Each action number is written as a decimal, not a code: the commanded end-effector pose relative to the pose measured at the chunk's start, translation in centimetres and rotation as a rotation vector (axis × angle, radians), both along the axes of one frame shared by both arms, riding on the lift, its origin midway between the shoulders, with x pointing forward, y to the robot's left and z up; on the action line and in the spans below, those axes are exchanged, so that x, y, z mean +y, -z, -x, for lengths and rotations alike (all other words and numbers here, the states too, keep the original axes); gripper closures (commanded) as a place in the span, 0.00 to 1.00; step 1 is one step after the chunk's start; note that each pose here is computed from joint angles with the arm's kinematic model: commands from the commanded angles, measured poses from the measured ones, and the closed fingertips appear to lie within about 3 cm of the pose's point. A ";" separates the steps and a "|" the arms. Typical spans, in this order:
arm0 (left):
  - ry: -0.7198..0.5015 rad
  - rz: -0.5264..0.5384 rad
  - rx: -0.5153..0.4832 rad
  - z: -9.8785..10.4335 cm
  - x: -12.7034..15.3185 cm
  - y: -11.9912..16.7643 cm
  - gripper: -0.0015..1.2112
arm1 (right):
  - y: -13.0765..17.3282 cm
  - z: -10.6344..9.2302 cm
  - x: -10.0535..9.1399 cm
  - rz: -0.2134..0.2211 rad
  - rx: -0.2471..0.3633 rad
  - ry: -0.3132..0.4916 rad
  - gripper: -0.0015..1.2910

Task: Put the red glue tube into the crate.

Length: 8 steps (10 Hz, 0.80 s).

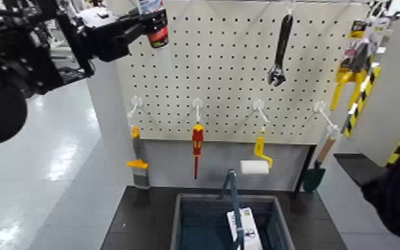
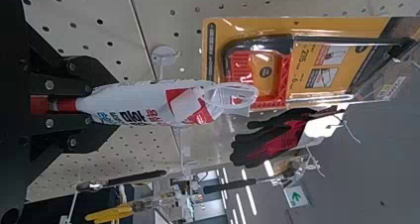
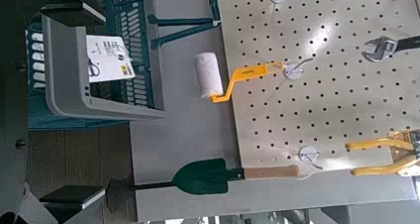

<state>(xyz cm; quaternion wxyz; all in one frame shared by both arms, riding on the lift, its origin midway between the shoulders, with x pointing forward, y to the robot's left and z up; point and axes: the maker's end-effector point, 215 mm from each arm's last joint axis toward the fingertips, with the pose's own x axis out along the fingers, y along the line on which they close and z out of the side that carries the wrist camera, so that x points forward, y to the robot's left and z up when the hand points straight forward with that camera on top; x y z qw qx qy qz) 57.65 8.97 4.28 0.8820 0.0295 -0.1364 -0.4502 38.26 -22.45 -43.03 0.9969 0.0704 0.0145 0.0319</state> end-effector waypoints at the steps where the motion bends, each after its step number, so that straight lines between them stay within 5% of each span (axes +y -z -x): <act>1: 0.072 0.046 0.073 1.2 -3.3 2.4 0.96 | 0.0 -0.2 0.4 -0.007 0.003 -0.004 0.08; 3: 0.136 0.087 0.199 1.9 -6.6 7.1 0.96 | 0.1 -0.2 0.6 -0.009 0.007 -0.008 0.08; 8: 0.160 0.107 0.478 1.4 -6.9 20.8 0.96 | 0.1 -0.3 0.6 -0.008 0.007 -0.015 0.08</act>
